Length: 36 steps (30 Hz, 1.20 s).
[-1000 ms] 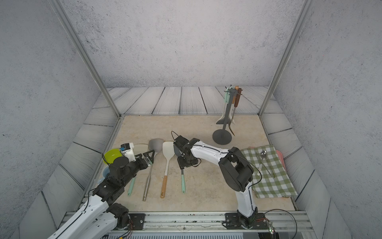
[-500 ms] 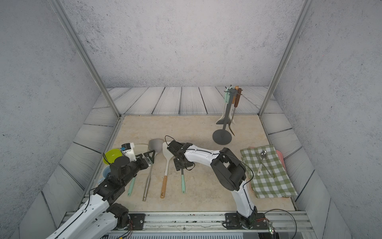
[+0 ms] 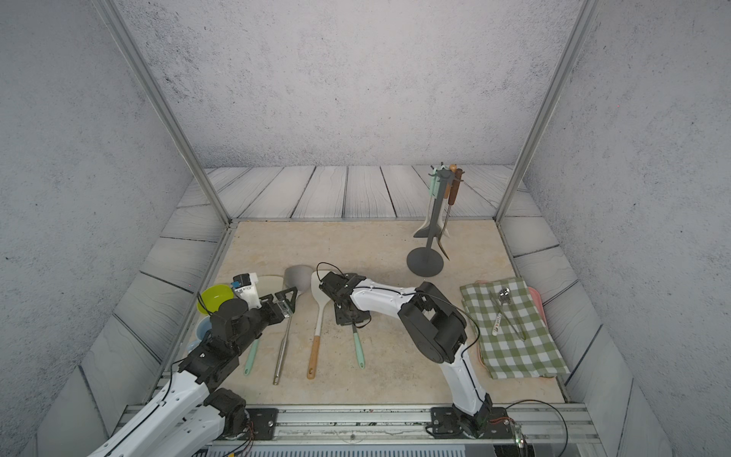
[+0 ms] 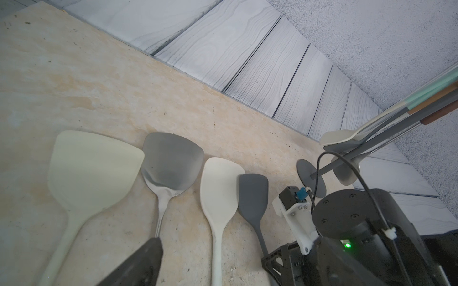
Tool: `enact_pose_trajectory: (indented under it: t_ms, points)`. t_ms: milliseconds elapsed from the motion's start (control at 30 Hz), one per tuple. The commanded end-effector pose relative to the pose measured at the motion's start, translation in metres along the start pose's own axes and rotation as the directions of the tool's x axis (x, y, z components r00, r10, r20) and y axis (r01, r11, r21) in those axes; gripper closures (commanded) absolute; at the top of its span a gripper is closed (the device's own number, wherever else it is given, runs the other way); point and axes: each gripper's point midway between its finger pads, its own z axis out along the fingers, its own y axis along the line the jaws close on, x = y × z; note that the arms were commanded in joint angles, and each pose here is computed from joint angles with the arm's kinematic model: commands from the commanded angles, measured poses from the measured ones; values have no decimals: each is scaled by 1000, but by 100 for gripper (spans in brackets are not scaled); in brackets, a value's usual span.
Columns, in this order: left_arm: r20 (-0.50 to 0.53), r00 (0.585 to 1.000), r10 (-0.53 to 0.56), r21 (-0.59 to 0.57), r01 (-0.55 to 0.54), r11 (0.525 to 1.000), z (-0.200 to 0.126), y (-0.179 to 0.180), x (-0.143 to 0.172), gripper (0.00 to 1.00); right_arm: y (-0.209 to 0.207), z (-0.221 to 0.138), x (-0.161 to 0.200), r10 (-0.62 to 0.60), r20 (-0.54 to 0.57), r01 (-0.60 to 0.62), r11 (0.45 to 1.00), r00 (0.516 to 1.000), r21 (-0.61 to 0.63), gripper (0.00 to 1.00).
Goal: Take the spatula off the kitchen utensil rack
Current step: Place the spatula at the center of the board.
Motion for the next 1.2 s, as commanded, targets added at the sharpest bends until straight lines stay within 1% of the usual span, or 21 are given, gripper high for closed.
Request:
enact_pose_trajectory:
  t_ms: [0, 67, 233, 333, 833, 1133, 1167]
  points:
    - [6, 1000, 3, 18, -3, 1000, 1, -2, 1, 1, -17, 10, 18, 83, -43, -79, 993, 996, 88, 95]
    - [7, 1000, 2, 17, -2, 1000, 1, -2, 1, 1, -19, 8, 19, 120, -35, -116, 988, 992, 103, 100]
    - [8, 1000, 1, 19, -1, 1000, 1, -3, 0, 1, -20, 0, 19, 203, -15, -201, 974, 979, 104, 100]
    - [7, 1000, 1, 19, -1, 1000, 1, -2, 1, 1, -14, -4, 19, 232, -16, -230, 969, 973, 90, 100]
    - [25, 1000, 0, 24, -1, 1000, -5, -4, -4, 1, 12, -9, 17, 208, 0, -208, 976, 978, 58, 100]
    - [25, 1000, 2, 26, -2, 1000, -5, -4, -3, 1, 19, -1, 13, 188, -4, -187, 981, 982, 52, 100]
    - [24, 1000, 1, 26, -2, 1000, -5, -4, -3, 1, 20, 0, 12, 182, -2, -182, 982, 983, 48, 99]
